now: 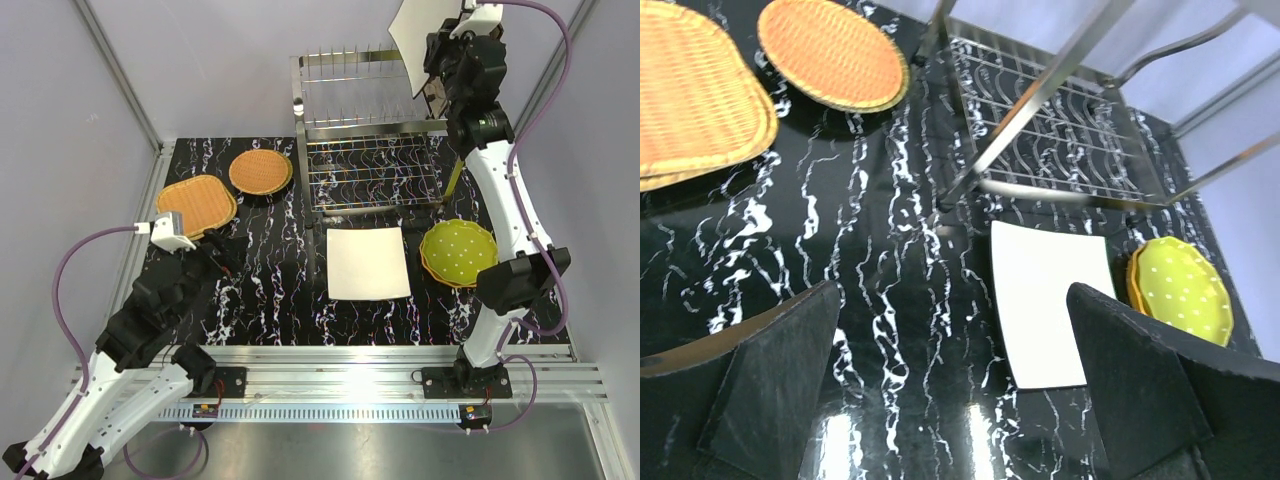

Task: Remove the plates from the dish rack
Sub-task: Grab a plate with the right arm

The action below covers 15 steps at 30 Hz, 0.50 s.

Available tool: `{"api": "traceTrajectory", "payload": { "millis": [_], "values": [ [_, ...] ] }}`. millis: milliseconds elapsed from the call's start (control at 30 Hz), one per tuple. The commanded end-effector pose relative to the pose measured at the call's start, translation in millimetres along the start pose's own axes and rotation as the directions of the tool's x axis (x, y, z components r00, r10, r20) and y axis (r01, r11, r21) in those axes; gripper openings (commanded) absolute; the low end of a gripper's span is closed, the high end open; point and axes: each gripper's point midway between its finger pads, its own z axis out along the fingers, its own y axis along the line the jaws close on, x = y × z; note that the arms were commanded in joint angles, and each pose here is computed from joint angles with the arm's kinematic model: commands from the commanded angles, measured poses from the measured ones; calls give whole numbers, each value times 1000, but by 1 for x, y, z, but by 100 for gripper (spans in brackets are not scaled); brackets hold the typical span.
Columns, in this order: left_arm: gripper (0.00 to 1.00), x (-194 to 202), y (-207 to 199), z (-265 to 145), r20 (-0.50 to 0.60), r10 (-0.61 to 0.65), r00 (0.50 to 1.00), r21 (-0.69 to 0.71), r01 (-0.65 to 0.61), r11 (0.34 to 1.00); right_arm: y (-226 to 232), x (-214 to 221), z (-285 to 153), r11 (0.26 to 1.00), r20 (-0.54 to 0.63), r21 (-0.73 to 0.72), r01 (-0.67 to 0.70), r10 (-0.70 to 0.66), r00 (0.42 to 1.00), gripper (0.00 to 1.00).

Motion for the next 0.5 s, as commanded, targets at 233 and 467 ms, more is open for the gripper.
{"api": "traceTrajectory", "payload": {
  "millis": [233,467],
  "values": [
    [99,-27,-40,-4,81,-19,997,187,3,982,30,-175,-69,960,315,-211,-182,243,917,0],
    [99,-35,-59,-8,98,-33,995,281,4,960,49,-167,-86,913,187,-301,-277,341,921,0]
  ]
}}
